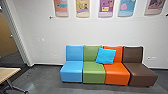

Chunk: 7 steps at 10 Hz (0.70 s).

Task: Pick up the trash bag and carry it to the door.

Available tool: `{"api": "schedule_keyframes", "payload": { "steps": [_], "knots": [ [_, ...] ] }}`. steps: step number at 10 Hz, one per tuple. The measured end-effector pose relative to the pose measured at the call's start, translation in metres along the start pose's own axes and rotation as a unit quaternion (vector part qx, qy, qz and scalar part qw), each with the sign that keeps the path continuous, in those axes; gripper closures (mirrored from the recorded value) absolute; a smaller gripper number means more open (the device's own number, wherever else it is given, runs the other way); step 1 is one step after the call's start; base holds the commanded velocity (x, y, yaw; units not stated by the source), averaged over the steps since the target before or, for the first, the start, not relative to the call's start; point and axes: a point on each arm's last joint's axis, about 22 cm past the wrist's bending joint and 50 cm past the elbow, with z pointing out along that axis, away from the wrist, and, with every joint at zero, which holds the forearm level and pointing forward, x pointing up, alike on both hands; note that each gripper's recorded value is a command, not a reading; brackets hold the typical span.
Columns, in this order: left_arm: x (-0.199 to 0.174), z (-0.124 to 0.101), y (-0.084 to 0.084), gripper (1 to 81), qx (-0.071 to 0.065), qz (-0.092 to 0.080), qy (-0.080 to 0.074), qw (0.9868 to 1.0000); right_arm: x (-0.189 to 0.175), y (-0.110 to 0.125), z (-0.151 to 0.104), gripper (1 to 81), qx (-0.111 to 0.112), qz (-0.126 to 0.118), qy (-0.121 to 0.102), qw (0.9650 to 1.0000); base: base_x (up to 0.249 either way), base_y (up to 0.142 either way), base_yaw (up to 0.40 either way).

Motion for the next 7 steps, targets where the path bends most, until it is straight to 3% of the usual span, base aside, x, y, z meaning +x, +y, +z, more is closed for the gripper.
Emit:
{"api": "schedule_keyframes", "payload": {
  "steps": [7],
  "knots": [
    [0.006, 0.001, 0.003, 81.1, 0.002, 0.003, 0.010, 0.9999, 0.003, 0.004, 0.002, 1.0, -0.009, -0.003, 0.007, 0.9999, 0.000, 0.000, 0.000]
  ]
}}
